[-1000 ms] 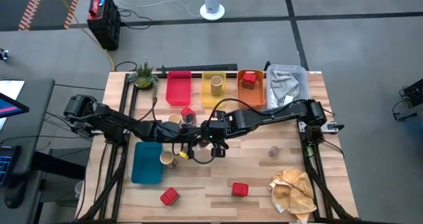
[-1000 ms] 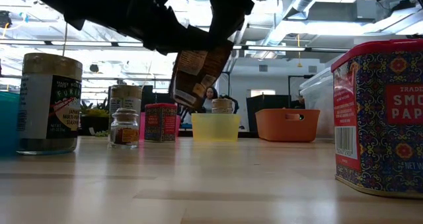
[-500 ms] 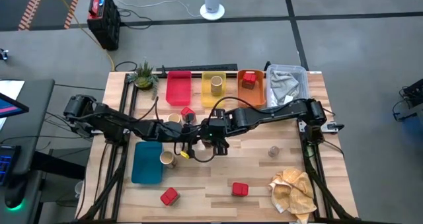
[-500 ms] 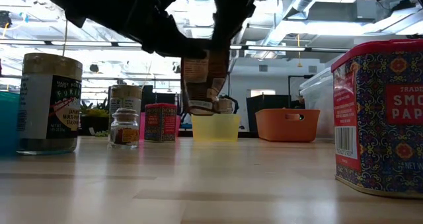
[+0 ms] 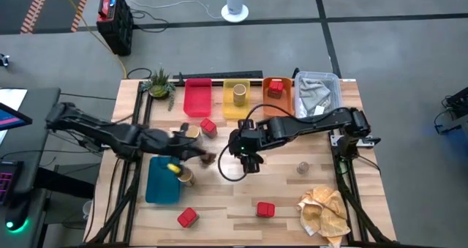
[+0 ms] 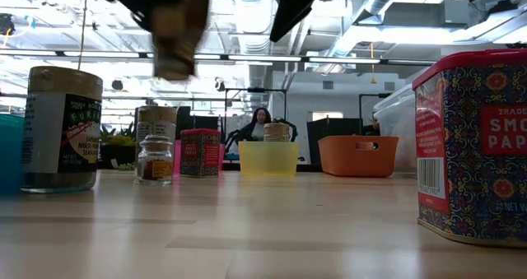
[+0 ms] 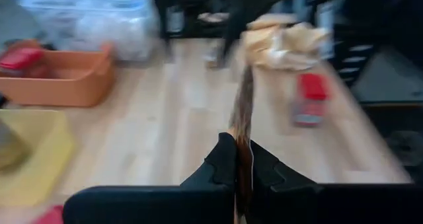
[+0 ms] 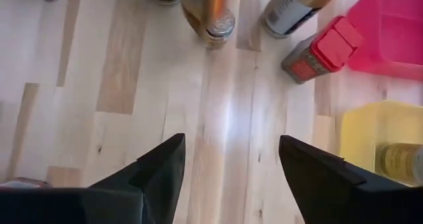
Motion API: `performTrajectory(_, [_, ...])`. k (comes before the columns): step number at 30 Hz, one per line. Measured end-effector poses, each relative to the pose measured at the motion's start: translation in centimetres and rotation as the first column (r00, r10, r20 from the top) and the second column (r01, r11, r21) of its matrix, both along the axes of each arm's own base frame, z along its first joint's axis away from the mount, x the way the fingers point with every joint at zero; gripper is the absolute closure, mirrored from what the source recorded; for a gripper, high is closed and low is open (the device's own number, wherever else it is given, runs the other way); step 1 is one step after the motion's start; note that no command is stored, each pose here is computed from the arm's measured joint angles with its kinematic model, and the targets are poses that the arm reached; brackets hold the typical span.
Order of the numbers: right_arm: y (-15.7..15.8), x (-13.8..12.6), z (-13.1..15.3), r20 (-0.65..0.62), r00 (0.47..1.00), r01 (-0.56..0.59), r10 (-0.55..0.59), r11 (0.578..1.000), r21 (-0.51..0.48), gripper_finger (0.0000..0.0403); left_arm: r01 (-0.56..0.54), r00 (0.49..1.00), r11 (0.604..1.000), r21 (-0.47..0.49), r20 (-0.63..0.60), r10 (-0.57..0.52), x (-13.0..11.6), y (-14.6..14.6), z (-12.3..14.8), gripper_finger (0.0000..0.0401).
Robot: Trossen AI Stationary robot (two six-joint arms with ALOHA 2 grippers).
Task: Sort spices by type
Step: Put the orange seasoning bag into the blue bin
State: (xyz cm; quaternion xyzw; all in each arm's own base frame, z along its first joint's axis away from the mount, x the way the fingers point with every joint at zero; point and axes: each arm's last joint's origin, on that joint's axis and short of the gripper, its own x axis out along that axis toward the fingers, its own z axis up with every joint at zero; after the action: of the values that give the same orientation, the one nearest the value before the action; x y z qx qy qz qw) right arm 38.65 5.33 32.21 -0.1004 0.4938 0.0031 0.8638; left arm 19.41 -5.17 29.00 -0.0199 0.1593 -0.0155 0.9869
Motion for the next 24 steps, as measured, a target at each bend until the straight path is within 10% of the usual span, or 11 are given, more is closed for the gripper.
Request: performTrajectory(24, [-1.3, 0.2, 0.0, 0.007, 0.999, 0.038, -0.038, 0.999, 0.024, 0.0127, 0.279, 0.901, 0.914, -0.294, -0.249, -0.354, -8.9, -4.8, -0.6, 0.0401])
